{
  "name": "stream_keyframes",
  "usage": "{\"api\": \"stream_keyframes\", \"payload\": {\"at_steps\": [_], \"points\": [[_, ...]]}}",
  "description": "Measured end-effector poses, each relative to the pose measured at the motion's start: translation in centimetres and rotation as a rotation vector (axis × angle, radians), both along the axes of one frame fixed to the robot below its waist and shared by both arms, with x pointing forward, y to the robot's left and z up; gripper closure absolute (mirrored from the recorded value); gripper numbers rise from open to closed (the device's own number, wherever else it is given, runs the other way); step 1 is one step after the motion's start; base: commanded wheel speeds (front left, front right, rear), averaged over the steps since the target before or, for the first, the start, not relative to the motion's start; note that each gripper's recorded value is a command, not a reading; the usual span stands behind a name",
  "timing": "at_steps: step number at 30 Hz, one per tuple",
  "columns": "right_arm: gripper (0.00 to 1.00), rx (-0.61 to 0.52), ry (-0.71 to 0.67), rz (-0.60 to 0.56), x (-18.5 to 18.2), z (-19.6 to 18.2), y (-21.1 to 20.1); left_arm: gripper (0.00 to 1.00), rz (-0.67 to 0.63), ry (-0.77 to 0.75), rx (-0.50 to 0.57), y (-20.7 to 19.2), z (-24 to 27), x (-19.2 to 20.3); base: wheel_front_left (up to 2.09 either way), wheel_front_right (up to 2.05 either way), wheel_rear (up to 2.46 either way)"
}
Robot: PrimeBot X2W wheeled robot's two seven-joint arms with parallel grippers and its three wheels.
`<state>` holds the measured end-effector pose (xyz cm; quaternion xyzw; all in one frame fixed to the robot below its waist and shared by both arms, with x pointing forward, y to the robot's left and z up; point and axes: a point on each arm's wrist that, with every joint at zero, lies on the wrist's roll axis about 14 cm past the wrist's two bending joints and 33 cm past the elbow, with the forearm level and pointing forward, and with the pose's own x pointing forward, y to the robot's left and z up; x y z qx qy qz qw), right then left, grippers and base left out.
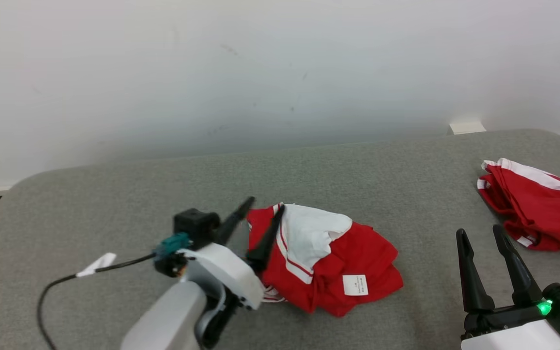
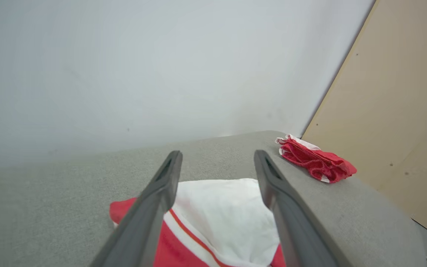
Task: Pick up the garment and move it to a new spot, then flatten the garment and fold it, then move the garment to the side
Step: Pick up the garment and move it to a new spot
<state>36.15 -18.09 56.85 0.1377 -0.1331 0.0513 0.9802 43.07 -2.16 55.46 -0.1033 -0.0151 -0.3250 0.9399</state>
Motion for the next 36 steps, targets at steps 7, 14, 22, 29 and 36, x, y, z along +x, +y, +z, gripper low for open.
{"api": "stream_keyframes", "payload": {"at_steps": [7,14,22,29,36], "points": [[0.00,0.000,0.006,0.030,0.2,-0.2,1.0,0.00,0.204,-0.075,0.012,7.1,0.9,0.4,0.00,0.00,0.00],[0.00,0.002,0.016,0.051,0.2,-0.6,1.7,0.00,0.417,-0.060,0.039,13.6,-1.0,-1.4,0.00,0.00,0.00],[0.00,0.005,0.043,0.055,-0.2,-1.5,1.9,0.00,0.567,-0.027,-0.012,17.2,-2.3,-4.0,0.00,0.00,0.00],[0.00,-0.007,0.046,0.061,0.0,-1.6,2.0,0.00,0.558,-0.028,-0.034,16.7,-2.5,-4.5,0.00,0.00,0.00],[0.00,-0.011,0.049,0.066,0.0,-1.7,2.2,0.00,0.532,-0.028,-0.037,15.8,-2.7,-4.5,0.00,0.00,0.00]]}}
